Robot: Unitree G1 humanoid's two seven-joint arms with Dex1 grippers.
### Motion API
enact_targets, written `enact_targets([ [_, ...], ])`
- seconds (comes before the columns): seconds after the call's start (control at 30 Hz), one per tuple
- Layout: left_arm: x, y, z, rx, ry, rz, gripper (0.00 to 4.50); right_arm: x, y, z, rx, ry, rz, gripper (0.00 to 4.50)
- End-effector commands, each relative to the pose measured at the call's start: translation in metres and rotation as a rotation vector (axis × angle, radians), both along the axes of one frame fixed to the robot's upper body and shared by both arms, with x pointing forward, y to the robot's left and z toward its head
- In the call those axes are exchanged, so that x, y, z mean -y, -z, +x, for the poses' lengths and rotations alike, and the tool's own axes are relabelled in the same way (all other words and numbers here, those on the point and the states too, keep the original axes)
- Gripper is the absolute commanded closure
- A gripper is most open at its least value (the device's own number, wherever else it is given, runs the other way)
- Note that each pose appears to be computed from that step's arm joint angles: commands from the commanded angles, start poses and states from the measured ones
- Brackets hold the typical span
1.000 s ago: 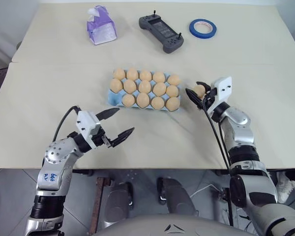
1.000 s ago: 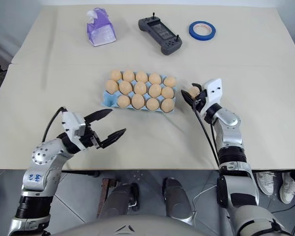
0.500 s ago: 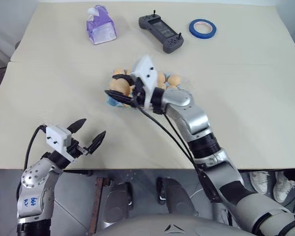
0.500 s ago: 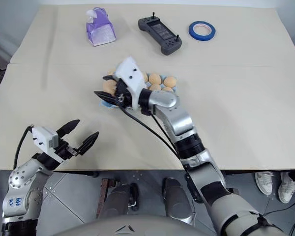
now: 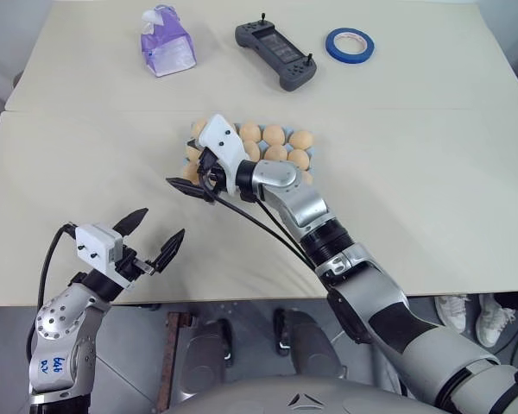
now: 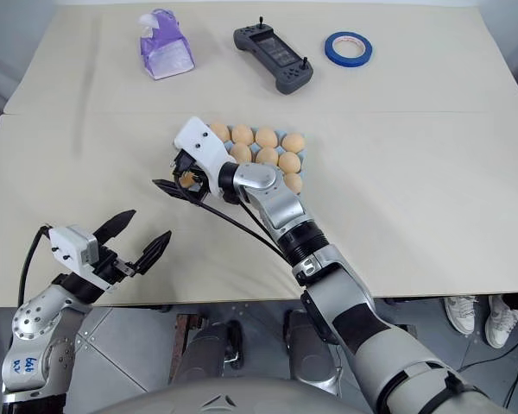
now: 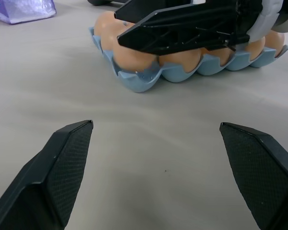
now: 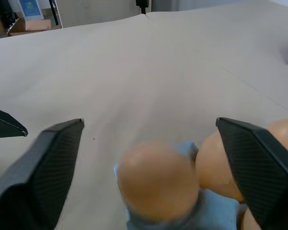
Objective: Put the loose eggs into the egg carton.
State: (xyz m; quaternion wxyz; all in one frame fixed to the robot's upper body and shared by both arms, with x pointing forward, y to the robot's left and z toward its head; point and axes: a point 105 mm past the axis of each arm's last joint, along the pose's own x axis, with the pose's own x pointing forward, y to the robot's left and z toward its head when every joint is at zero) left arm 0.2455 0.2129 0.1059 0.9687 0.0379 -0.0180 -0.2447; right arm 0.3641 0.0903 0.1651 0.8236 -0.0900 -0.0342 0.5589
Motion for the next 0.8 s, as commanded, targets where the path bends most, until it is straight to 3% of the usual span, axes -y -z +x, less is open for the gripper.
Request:
enact_targets([
  [0.03,0.006,-0.012,-0.003,0.042,0.026,-0.006,0.0,-0.003,-0.039,-0.014,0.112,-0.073,0.104,0.05],
  [0.13,0.005,-0.014,-0.002,0.041,0.035,0.0,0.0,0.026,-0.051,-0.022,0.132,-0.09,0.158,0.05],
  [0.37,-0.001,-0.014,-0.002,0.009,0.071,0.072,0.0,0.124,-0.016,-0.046,0.149,-0.102,0.063,0.05],
  [0.47,-0.008,-0.017,-0.002,0.01,0.066,0.122,0.0,0.171,0.006,-0.047,0.075,-0.006,0.007,0.05],
  [0.63,-0.013,-0.018,-0.001,0.002,0.056,0.163,0.0,0.234,0.028,-0.046,0.079,0.167,-0.02,0.05],
  [0.8,-0.016,-0.017,0.003,-0.003,0.023,0.199,0.0,0.264,0.041,-0.044,0.077,0.279,-0.031,0.05],
])
